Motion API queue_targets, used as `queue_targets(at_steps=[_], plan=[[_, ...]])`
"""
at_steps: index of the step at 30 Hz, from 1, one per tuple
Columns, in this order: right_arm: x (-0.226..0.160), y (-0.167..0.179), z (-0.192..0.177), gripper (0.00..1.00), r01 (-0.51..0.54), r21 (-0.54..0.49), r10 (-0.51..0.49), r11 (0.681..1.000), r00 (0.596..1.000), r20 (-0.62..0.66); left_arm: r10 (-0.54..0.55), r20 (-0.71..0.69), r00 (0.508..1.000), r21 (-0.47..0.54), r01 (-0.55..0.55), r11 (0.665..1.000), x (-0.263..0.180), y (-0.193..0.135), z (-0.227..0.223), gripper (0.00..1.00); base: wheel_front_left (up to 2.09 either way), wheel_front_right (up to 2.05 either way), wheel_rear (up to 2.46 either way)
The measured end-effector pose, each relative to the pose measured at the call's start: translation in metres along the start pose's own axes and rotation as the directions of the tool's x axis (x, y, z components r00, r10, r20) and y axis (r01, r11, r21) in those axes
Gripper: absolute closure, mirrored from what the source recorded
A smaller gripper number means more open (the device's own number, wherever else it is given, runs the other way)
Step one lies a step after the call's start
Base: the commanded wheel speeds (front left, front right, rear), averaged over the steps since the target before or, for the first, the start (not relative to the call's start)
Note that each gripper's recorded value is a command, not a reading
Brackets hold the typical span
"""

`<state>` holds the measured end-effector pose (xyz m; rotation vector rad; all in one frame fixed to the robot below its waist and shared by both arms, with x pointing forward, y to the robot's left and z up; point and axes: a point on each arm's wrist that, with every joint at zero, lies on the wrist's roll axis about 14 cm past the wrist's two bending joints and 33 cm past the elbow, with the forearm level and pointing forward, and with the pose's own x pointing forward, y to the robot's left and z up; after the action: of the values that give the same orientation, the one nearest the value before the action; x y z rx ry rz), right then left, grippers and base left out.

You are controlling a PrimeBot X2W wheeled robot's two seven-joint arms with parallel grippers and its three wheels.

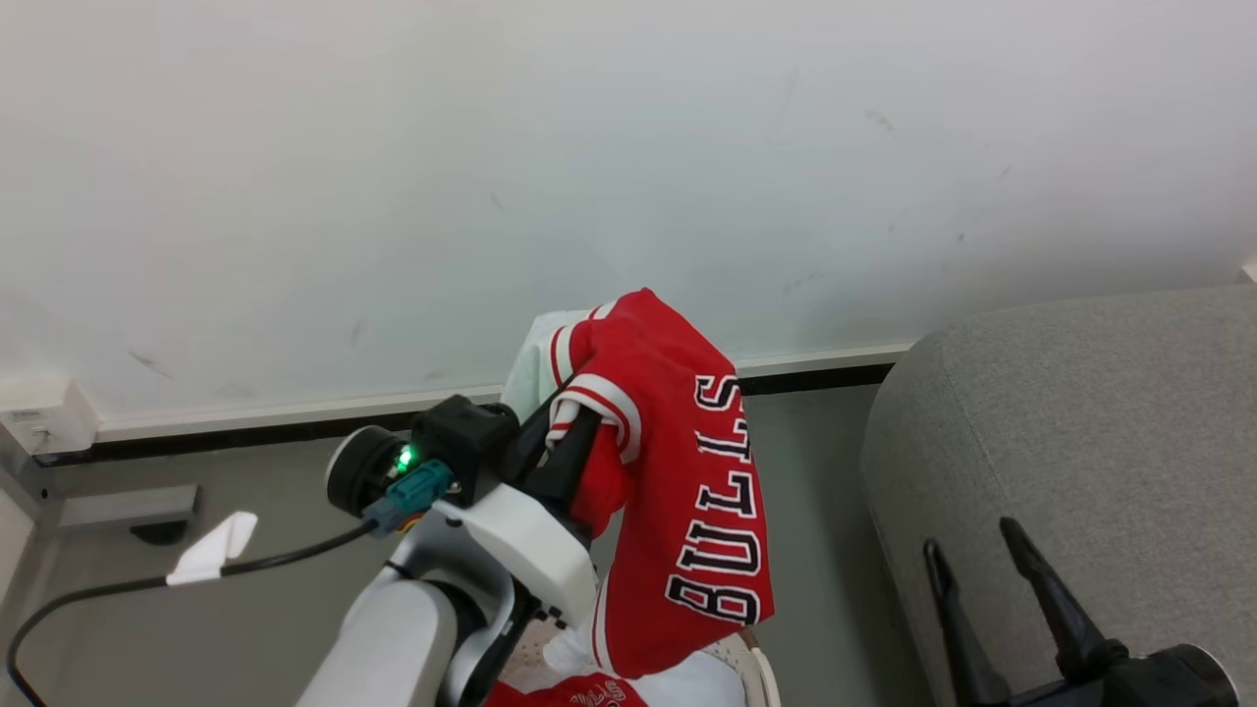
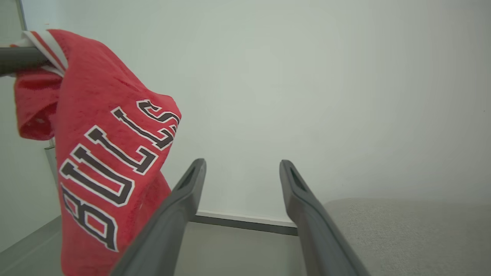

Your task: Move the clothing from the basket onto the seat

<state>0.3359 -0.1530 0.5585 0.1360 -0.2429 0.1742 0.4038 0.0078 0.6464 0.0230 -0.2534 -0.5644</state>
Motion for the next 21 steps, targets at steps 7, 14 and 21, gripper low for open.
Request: queue_targets(at_steps=[7, 14, 21], plan=[[0.006, 0.035, -0.007, 0.0, -0.158, -0.026, 0.155, 0.987, 0.984, -0.091, -0.018, -0.02, 1.0, -0.01, 0.018, 1.0, -0.002, -0.009, -0.005, 1.0, 0.0, 0.0, 0.0], [0.017, 0.098, -0.001, 0.0, -0.344, -0.054, 0.337, 0.937, 0.935, -0.114, -0.022, -0.074, 0.997, -0.028, 0.02, 0.999, -0.002, -0.021, -0.019, 1.0, 0.0, 0.0, 0.0], [0.037, 0.124, -0.009, 0.0, -0.41, -0.172, 0.388, 0.896, 0.91, -0.147, -0.057, -0.094, 0.994, -0.021, 0.055, 0.998, 0.001, -0.037, -0.022, 1.0, 0.0, 0.0, 0.0]])
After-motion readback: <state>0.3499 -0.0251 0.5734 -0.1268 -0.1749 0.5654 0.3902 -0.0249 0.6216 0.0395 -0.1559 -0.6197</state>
